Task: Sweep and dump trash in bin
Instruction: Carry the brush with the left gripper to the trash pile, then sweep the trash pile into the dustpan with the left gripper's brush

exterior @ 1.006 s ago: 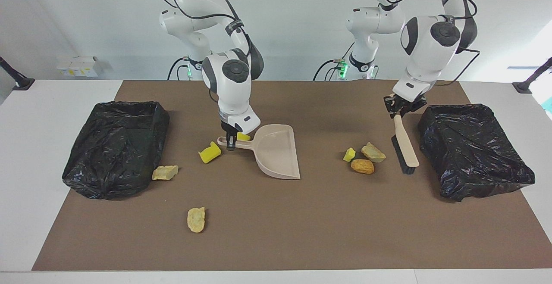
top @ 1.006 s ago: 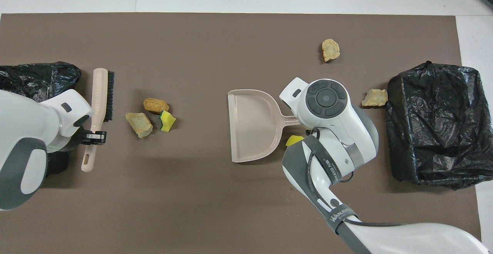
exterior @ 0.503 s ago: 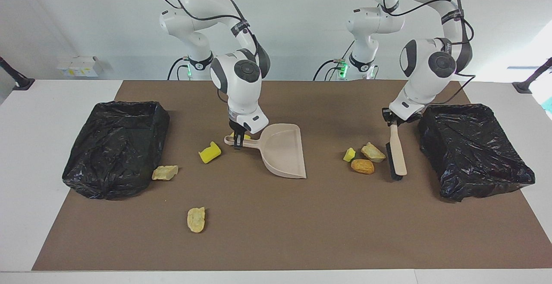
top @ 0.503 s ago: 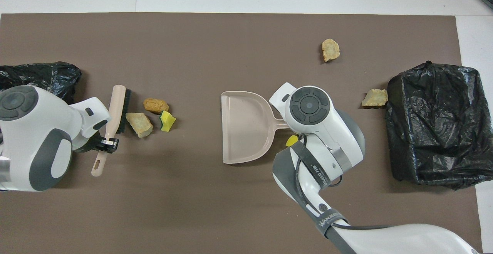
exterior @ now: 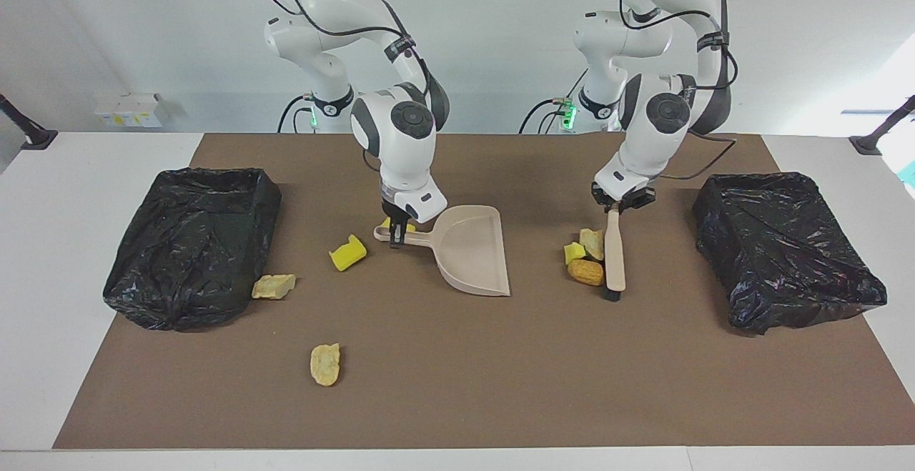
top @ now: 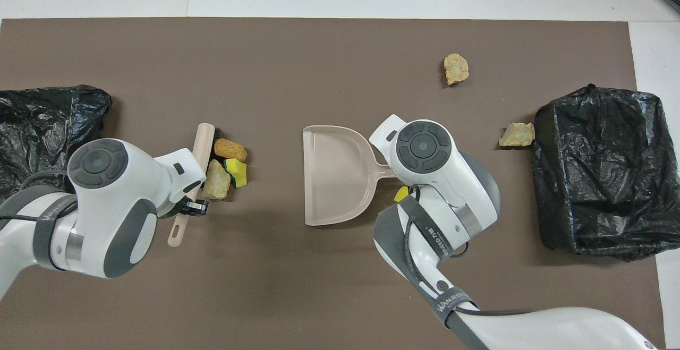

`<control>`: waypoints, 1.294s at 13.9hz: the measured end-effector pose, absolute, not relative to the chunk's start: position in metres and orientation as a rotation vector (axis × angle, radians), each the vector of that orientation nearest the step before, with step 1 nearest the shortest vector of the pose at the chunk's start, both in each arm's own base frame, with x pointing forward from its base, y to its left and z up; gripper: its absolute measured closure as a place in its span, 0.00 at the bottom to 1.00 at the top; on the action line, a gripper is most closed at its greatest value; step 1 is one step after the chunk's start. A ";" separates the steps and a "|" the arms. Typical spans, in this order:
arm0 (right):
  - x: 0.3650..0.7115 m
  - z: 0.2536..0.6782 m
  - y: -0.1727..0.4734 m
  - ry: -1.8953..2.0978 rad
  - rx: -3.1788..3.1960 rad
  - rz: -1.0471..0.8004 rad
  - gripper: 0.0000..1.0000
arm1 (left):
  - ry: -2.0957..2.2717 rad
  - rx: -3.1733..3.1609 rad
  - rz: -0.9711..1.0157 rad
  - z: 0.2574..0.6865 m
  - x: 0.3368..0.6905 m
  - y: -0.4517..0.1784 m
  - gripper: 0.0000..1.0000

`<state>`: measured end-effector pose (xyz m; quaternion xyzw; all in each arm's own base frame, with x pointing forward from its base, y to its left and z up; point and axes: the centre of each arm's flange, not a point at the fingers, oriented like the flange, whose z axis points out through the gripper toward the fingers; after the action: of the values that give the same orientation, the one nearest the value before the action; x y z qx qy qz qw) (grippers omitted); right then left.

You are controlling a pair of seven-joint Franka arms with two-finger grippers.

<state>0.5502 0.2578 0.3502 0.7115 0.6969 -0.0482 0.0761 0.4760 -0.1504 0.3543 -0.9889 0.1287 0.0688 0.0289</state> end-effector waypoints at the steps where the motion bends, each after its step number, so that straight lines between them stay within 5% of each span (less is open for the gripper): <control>1: 0.550 0.350 0.259 2.087 2.135 -0.144 0.68 | 0.398 -3.052 0.219 0.354 0.469 -0.169 0.74; 10: 0.548 0.347 0.267 2.075 2.144 -0.130 0.68 | 0.357 -3.211 0.328 0.368 0.389 -0.308 0.74; 18: 0.549 0.346 0.266 2.072 2.147 -0.130 0.68 | 0.040 -3.319 0.255 0.414 0.390 -0.339 0.74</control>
<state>0.5495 0.2656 0.3465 0.7167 0.6917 -0.0434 0.0773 0.3896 -0.3394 0.4140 -0.9926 0.0119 0.0763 -0.0937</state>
